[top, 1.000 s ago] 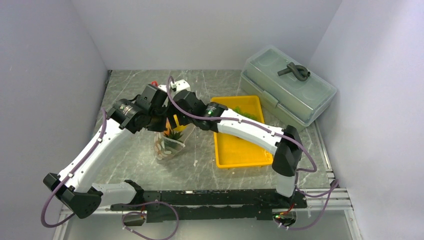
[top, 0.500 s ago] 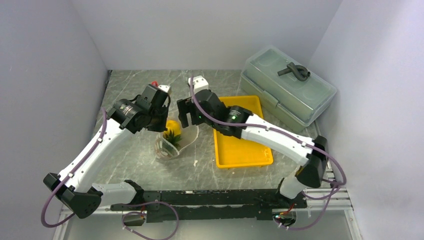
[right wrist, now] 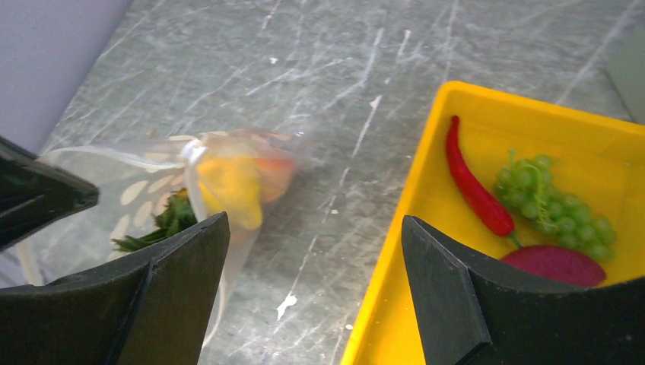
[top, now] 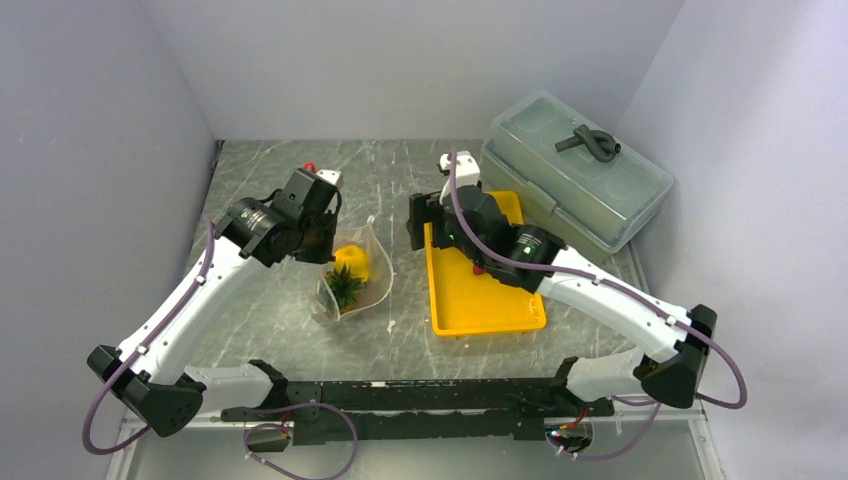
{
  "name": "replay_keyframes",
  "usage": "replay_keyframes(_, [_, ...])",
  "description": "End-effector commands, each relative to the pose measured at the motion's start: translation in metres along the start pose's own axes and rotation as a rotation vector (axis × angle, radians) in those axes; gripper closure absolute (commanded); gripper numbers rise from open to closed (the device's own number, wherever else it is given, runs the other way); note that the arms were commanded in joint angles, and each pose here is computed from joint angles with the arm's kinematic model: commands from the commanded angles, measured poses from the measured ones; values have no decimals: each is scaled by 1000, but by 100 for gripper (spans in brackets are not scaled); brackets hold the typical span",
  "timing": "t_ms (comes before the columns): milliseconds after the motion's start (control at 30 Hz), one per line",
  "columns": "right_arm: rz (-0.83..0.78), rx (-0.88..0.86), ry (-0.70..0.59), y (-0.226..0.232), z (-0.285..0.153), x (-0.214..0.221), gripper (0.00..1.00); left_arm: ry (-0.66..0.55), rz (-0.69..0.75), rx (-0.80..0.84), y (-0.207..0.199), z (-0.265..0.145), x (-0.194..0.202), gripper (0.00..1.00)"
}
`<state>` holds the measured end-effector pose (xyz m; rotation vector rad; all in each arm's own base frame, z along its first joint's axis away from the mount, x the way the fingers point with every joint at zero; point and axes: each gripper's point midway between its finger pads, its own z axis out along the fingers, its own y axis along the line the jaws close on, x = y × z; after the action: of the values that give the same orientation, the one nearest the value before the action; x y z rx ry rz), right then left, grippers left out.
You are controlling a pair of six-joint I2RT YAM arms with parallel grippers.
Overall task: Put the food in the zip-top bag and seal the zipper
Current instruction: Pick up the fake fruit from the bin.
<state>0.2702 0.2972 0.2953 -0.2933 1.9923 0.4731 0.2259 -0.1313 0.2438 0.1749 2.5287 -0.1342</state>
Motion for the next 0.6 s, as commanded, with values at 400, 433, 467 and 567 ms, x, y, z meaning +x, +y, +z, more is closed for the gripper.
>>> replay_keyframes(400, [160, 228, 132, -103, -22, 67, 12, -36, -5, 12, -4, 2, -11, 100])
replay_keyframes(433, [167, 242, 141, -108, -21, 72, 12, -36, -5, 14, -5, 2, -11, 100])
replay_keyframes(467, [174, 261, 151, -112, -20, 76, 12, -38, -7, 15, -5, 2, -11, 100])
replay_keyframes(567, [191, 327, 186, -125, -15, 90, 11, -36, -7, 16, -5, 2, -10, 100])
